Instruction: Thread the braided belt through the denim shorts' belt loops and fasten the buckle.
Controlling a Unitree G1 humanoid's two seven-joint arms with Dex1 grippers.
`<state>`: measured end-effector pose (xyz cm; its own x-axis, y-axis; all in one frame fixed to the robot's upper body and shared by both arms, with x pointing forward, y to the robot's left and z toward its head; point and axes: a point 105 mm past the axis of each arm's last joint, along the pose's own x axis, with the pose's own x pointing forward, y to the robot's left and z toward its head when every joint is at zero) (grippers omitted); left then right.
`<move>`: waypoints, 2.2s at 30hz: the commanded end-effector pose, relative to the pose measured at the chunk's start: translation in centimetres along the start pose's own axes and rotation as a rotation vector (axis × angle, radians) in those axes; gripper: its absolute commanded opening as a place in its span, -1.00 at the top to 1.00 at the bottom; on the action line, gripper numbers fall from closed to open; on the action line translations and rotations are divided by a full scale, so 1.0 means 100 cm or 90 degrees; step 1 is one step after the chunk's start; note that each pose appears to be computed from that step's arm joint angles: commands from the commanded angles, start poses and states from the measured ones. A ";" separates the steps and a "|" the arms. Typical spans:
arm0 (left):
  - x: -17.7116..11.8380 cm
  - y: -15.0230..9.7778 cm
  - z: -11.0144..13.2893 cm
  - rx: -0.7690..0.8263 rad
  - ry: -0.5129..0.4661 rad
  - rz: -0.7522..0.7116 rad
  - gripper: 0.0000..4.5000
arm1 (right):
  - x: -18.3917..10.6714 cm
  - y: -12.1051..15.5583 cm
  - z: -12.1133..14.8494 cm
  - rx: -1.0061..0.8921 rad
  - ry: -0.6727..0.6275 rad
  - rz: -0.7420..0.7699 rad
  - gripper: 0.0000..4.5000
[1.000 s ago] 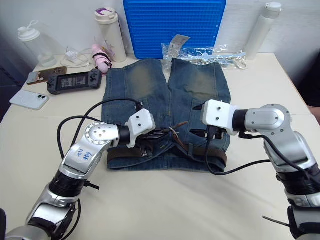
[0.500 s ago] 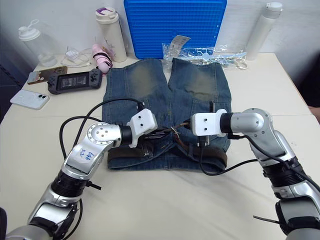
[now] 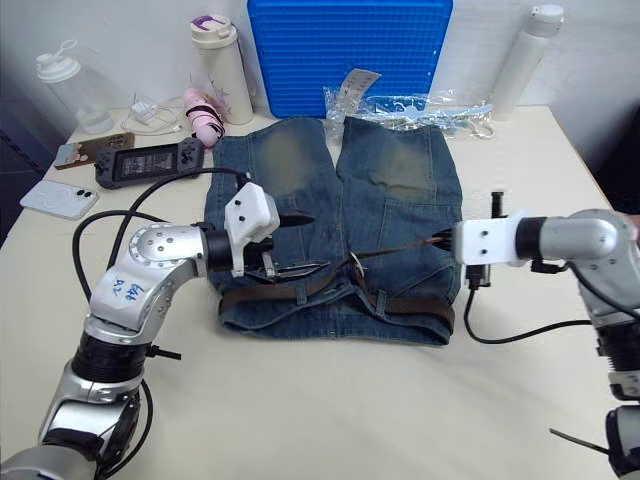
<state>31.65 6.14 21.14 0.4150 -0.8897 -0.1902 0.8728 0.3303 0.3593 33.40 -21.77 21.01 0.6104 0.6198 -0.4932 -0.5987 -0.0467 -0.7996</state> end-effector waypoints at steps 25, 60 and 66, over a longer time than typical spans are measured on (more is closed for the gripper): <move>0.066 -0.005 0.026 -0.024 -0.067 0.023 0.99 | 0.009 -0.055 0.083 0.016 -0.156 -0.073 1.00; -0.006 -0.026 -0.071 -0.421 0.089 0.162 1.00 | 0.113 0.100 0.089 0.571 -0.115 0.164 0.98; -0.016 -0.034 -0.089 -0.395 0.148 0.156 1.00 | 0.110 0.087 0.094 0.541 -0.139 0.146 0.98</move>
<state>30.94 9.38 12.61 0.6186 -0.6941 -0.3682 0.6888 0.7045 -0.1709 30.01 -7.46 12.27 0.3660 0.8181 -0.4436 -0.9294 0.3456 -0.1294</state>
